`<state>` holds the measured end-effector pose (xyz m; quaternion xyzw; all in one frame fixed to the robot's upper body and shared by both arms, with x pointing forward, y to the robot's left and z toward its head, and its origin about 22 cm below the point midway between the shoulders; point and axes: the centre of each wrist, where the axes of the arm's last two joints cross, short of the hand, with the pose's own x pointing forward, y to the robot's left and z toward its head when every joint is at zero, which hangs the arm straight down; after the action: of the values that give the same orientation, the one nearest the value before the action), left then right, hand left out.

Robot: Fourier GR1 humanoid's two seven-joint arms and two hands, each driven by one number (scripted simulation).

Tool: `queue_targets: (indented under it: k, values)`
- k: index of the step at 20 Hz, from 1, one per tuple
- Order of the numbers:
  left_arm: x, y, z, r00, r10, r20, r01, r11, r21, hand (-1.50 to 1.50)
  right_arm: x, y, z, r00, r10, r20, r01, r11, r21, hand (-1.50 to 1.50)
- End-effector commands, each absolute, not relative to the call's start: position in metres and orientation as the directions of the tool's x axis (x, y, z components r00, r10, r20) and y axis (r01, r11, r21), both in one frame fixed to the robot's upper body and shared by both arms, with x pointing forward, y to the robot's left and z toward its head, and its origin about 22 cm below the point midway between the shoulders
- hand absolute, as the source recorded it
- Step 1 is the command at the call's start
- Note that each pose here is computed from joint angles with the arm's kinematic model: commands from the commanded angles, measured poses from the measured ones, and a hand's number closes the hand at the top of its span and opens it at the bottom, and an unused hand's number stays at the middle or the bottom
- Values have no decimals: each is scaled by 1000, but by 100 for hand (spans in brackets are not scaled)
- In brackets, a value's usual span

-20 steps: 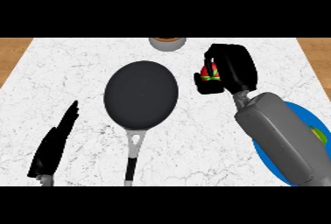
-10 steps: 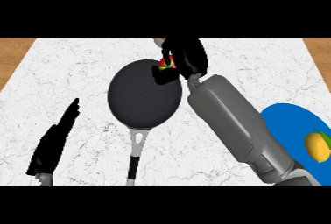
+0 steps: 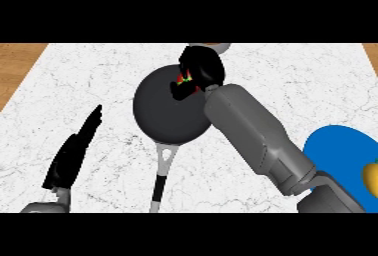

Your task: Pick the tomato from the plate and place it in the pan

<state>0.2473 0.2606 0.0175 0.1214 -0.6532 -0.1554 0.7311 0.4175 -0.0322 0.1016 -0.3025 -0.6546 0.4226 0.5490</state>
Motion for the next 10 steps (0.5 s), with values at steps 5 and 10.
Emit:
queue_targets:
  k: [5, 10]
  values:
    - [255, 246, 14, 69, -396, 915, 130, 913, 386, 0, 421, -50, 79, -7, 754, 657, -279, 630, -725, 150]
    - [262, 239, 28, 54, -400, 915, 133, 911, 391, 0, 421, -59, 68, 95, 645, 759, -322, 741, -589, -150]
